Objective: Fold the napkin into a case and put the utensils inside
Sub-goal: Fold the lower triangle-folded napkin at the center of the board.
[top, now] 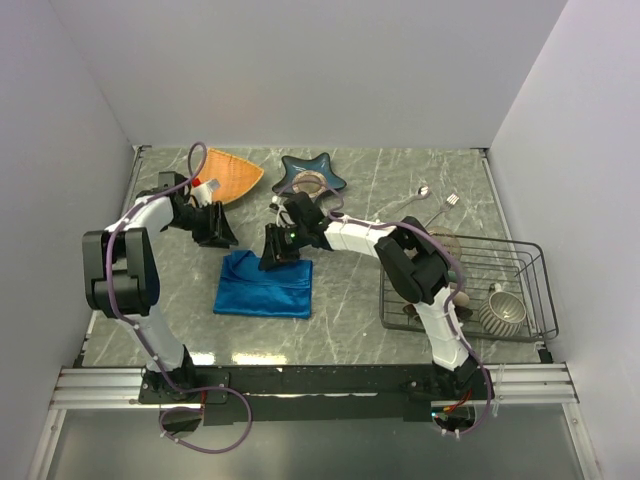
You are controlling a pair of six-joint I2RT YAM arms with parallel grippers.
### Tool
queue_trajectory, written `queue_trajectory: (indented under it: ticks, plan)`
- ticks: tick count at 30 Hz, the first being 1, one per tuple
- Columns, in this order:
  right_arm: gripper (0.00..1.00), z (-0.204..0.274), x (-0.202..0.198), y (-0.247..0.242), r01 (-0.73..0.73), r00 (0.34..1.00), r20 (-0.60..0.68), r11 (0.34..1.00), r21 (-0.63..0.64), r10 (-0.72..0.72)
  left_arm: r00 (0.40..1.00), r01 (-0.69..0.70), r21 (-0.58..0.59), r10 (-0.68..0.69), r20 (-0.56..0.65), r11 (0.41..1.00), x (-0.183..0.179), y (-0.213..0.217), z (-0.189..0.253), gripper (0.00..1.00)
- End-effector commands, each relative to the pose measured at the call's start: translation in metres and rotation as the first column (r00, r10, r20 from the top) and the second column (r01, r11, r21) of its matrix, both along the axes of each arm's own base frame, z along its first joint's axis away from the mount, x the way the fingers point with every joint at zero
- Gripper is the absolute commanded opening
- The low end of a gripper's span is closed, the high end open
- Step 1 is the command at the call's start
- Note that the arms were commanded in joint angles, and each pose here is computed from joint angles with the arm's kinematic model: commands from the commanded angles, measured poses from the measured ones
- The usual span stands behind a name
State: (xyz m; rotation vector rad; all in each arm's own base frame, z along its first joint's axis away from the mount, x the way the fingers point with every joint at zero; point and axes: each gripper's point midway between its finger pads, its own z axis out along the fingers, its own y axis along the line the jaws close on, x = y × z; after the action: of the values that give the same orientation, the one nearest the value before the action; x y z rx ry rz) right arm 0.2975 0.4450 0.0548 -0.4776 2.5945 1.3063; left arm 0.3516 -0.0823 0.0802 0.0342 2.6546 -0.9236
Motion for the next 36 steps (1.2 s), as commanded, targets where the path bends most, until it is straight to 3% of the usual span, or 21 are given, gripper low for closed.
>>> queue_trajectory:
  ticks: [1,17,28,36]
  plan:
    - [0.37,-0.018,0.003,-0.001,0.019,1.000,0.013,0.999,-0.026,-0.019,0.990,-0.121,0.039,0.123,-0.066,0.992,0.004,0.004,-0.013,0.41]
    - [0.36,-0.035,0.000,-0.007,0.024,1.000,0.002,0.998,-0.059,-0.024,0.986,-0.127,0.025,0.129,-0.103,0.992,0.004,-0.006,-0.029,0.34]
    - [0.36,-0.037,0.001,-0.007,0.023,1.000,0.010,0.998,-0.062,-0.022,0.968,-0.202,0.121,0.216,-0.125,0.972,-0.002,0.010,-0.041,0.38]
    - [0.36,-0.040,-0.001,-0.008,0.017,1.000,0.005,0.998,-0.068,-0.017,0.969,-0.212,0.097,0.222,-0.107,0.972,0.002,0.006,-0.037,0.39]
